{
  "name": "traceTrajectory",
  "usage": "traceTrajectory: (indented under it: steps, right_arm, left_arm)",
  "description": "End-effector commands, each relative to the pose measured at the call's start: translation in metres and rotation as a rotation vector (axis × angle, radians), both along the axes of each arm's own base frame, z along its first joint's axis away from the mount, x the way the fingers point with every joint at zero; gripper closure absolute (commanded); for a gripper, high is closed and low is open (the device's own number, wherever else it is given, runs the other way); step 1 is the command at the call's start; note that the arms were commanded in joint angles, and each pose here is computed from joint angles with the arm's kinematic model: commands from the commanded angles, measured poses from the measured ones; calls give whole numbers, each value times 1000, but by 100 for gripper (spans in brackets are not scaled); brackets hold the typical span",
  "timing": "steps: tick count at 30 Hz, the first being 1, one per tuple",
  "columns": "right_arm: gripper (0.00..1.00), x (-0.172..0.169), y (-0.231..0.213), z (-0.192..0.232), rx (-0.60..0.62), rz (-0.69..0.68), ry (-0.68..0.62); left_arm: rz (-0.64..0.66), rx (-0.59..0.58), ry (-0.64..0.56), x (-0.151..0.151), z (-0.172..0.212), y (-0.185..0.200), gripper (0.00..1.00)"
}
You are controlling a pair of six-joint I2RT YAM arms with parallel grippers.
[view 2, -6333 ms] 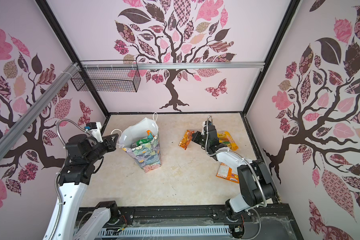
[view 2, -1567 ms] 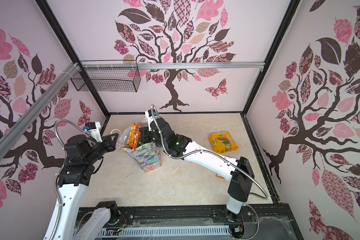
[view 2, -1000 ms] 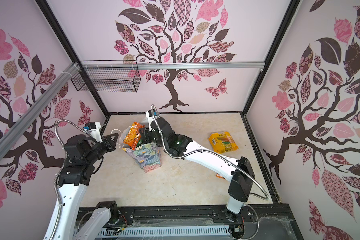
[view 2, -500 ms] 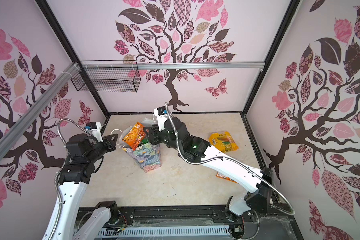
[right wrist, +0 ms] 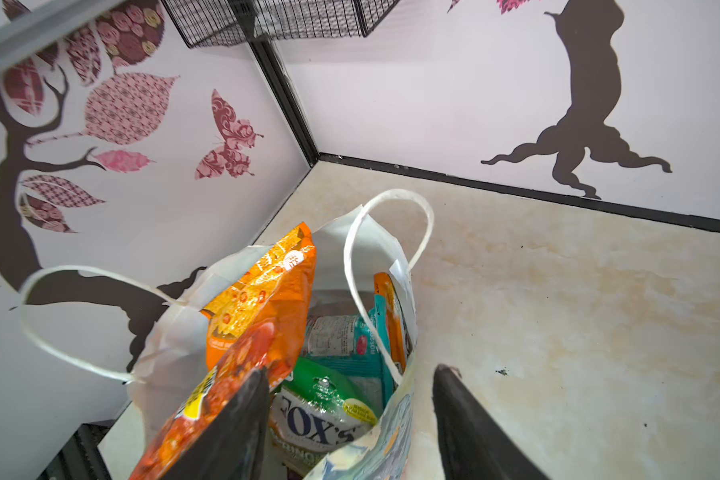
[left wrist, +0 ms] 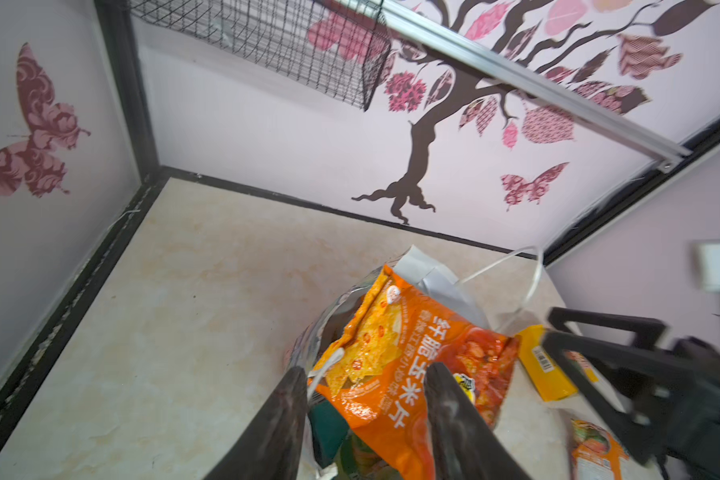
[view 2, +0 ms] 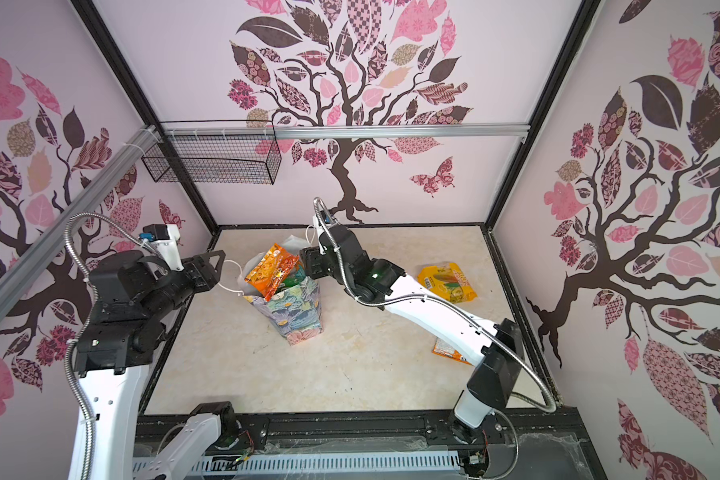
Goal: Place the snacks into the paper bag
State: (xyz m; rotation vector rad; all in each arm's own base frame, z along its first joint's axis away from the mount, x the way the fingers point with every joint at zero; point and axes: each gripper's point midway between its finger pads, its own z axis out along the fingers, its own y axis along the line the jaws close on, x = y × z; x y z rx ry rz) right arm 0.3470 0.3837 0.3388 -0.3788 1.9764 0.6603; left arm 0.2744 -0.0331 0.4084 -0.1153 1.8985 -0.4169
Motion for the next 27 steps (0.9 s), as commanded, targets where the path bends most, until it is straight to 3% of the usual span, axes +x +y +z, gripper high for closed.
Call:
traceTrajectory:
  steps: [1,4,7,12,18,23,27]
  right_arm:
    - [36,11,7,5,-22,1,-23]
    - [38,23,7,0,-51,-42,-27]
    - [49,29,2,1,-54,-69,-32]
    - [61,21,-9,17,28,-73,-72]
    - [69,18,-14,19,65,-50,-77]
    - [86,24,-19,13,83,-44,-60]
    - [100,21,-22,17,126,-27,-63]
  left_arm:
    - [-151,-9,81,-18,-3,-28,48]
    - [-235,82,135,-28,-12,-52,42]
    - [-334,166,195,-36,-24,-78,37]
    - [-385,344,287,-30,-60,-98,29]
    - [-389,384,288,-8,-77,-112,29]
    - [-432,402,239,1,-81,-124,28]
    - [-443,491,256,8,-99,-126,28]
